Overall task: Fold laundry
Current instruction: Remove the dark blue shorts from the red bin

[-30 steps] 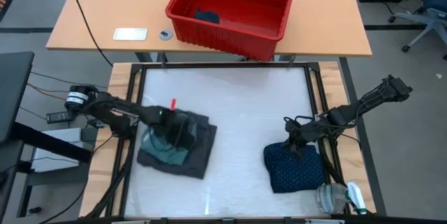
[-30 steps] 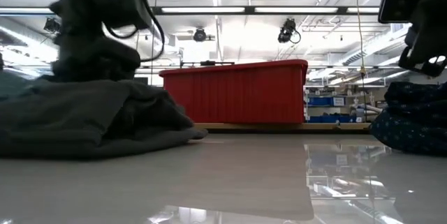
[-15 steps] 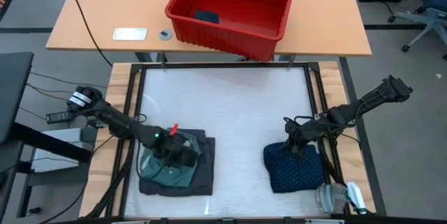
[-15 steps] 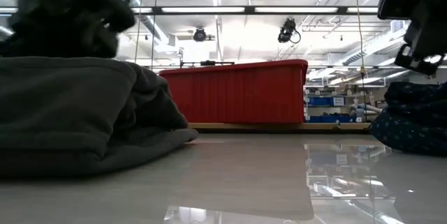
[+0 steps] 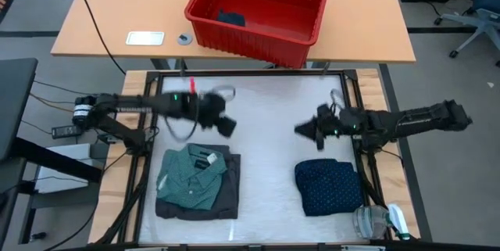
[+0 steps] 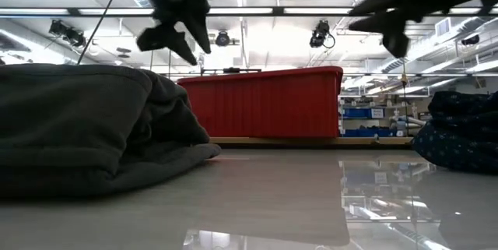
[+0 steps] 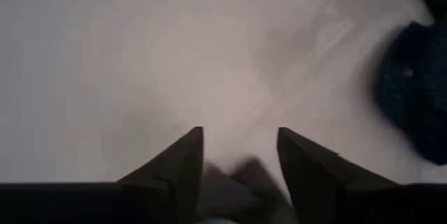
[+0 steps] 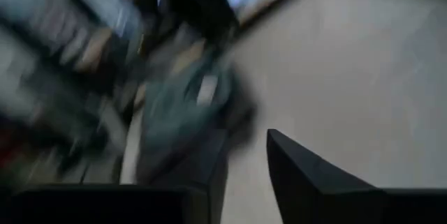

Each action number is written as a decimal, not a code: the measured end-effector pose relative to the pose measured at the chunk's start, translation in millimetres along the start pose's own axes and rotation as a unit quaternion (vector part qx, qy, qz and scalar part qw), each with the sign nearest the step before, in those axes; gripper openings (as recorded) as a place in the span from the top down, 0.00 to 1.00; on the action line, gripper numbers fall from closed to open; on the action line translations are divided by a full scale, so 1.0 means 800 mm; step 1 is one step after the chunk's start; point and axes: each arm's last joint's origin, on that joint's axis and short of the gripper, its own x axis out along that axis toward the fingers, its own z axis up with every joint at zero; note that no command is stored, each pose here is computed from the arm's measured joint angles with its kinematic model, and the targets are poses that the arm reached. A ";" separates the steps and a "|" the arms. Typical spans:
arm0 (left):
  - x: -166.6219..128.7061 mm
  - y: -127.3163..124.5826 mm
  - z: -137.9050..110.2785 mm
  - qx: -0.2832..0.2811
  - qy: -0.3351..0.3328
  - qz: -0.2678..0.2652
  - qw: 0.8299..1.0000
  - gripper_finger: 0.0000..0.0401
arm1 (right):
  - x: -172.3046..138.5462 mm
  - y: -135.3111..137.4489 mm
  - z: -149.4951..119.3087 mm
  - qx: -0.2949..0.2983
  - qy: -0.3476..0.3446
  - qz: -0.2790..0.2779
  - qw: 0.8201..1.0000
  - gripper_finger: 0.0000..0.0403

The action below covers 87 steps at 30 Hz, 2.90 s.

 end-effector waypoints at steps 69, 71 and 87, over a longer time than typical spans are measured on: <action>0.095 0.246 0.314 0.113 -0.004 -0.070 0.991 0.52 | 0.135 -0.263 0.291 -0.048 0.130 -0.350 0.926 0.81; 0.097 0.242 0.321 0.134 -0.032 -0.040 0.990 0.52 | 0.134 -0.268 0.282 -0.041 0.134 -0.351 0.926 0.81; 0.064 0.285 0.322 0.067 -0.030 0.088 0.993 0.39 | 0.141 -0.292 0.243 -0.015 0.149 -0.342 0.928 0.81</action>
